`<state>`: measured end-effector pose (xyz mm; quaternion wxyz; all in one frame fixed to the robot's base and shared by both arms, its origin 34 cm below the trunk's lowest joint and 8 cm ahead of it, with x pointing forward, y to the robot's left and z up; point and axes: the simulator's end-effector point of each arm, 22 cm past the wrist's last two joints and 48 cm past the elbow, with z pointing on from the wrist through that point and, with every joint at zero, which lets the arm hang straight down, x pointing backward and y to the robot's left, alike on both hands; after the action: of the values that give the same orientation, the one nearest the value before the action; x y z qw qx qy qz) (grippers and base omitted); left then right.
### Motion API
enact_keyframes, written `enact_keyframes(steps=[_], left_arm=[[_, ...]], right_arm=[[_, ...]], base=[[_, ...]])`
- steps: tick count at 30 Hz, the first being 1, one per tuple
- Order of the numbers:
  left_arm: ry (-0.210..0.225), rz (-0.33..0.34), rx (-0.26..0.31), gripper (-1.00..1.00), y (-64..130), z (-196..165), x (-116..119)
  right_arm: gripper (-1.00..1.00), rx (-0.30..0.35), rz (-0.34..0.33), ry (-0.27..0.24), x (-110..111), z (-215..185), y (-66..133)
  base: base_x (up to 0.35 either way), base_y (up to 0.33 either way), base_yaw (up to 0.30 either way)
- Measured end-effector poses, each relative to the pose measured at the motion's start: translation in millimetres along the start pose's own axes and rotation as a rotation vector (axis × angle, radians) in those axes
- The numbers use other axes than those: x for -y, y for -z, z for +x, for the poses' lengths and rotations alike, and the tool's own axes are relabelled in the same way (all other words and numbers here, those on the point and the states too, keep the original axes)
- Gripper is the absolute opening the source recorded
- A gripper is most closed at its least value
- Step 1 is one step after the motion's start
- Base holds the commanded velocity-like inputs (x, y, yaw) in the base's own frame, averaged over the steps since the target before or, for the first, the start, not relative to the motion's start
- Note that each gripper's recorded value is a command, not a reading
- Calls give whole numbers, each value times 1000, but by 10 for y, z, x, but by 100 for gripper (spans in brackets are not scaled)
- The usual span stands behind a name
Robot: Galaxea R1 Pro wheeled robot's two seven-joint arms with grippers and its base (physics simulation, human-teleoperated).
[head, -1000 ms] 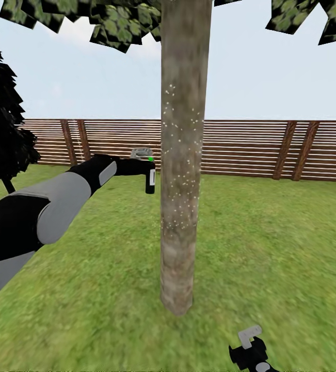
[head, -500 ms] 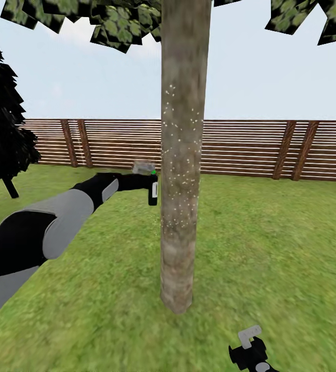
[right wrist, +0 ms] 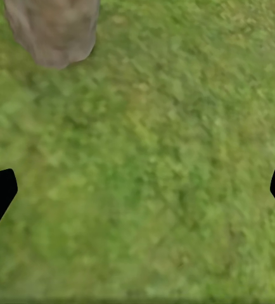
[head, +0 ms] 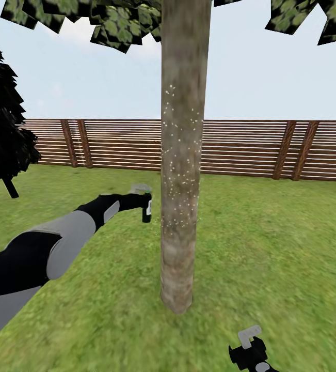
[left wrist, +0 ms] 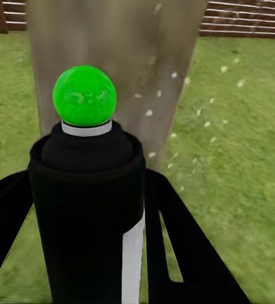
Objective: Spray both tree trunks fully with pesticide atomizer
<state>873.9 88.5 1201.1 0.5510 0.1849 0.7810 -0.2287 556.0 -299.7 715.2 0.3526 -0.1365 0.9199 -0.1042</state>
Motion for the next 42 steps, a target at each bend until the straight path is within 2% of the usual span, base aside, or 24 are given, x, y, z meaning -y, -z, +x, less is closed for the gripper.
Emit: enact_keyframes(steps=[6,9,12,15,17,19,24,32,42], left_arm=[[19,-17,-25,-100,-25,321,-47],[25,-43,-35,-100,-42,667,-103],[50,-118,-69,-100,-24,1381,-229],[79,-132,-102,-100,33,1957,-198],[91,-134,-107,-100,66,2170,-171],[85,-136,-85,-100,81,2233,-159],[87,-135,-78,-100,87,2258,-151],[89,-136,-79,-100,88,2262,-152],[87,-136,-75,-100,101,2227,-145]], right_arm=[[100,0,0,0,0,0,0],[100,0,0,0,4,2,-1],[100,-1,0,0,2,3,-2],[100,0,0,0,0,1,-1],[100,0,0,0,0,-1,0],[100,4,-4,15,-10,-9,0],[100,-4,-9,28,-29,73,18],[100,-6,-9,30,-31,97,24],[100,-6,-12,31,-47,113,42]], base=[[0,0,0],[0,0,0],[0,0,0],[0,0,0],[0,0,0],[0,0,0],[0,46,0],[0,318,-5],[126,350,-240]])
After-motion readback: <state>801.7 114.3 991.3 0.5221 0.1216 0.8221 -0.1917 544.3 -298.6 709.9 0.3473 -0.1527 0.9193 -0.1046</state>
